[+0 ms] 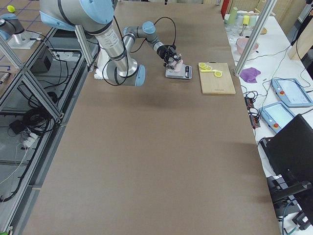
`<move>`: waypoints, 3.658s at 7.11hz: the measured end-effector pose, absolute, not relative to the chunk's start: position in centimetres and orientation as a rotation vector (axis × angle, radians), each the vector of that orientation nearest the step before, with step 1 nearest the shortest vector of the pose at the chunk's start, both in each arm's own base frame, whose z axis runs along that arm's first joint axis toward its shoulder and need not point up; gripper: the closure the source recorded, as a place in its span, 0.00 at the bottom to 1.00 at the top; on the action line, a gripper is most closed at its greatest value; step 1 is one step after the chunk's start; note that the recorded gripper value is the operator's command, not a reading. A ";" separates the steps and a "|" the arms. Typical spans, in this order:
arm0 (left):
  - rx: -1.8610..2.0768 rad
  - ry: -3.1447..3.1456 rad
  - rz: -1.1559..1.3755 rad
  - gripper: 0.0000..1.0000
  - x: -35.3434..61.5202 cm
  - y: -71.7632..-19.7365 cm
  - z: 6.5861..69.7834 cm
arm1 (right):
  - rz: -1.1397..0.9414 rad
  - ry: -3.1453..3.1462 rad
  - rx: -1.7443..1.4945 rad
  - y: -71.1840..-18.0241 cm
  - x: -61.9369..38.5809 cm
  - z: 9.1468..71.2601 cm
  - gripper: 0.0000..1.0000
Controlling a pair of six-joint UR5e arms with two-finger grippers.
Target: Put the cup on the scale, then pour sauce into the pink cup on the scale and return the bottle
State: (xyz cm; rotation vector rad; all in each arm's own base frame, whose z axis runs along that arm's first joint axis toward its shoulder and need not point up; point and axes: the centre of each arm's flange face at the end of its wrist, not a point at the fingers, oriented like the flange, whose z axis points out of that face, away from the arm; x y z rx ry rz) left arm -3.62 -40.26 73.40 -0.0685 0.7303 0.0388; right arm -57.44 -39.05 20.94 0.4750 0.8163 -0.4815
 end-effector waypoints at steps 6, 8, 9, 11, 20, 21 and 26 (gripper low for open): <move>-0.059 0.731 0.043 0.02 -3.6 -40.3 73.3 | -0.412 0.764 0.491 -38.5 -57.8 20.9 1.00; -0.057 0.731 0.043 0.02 -3.7 -40.3 73.2 | -0.381 0.706 0.518 -38.6 -58.4 20.6 1.00; -0.054 0.731 0.044 0.02 -3.7 -40.4 73.1 | -0.367 0.672 0.534 -38.7 -58.6 20.3 1.00; -0.047 0.732 0.047 0.02 -3.7 -40.5 72.8 | -0.340 0.571 0.581 -38.6 -57.7 20.0 1.00; 0.013 0.722 0.067 0.02 -3.7 -41.7 69.8 | -0.288 -0.099 0.787 -42.0 -43.4 27.7 1.00; 0.019 0.721 0.069 0.02 -3.7 -41.9 69.5 | -0.272 -0.165 0.798 -42.1 -42.2 29.8 1.00; 0.042 0.722 0.080 0.02 -3.6 -42.6 68.4 | -0.138 -0.456 0.785 -43.5 -33.1 39.3 1.00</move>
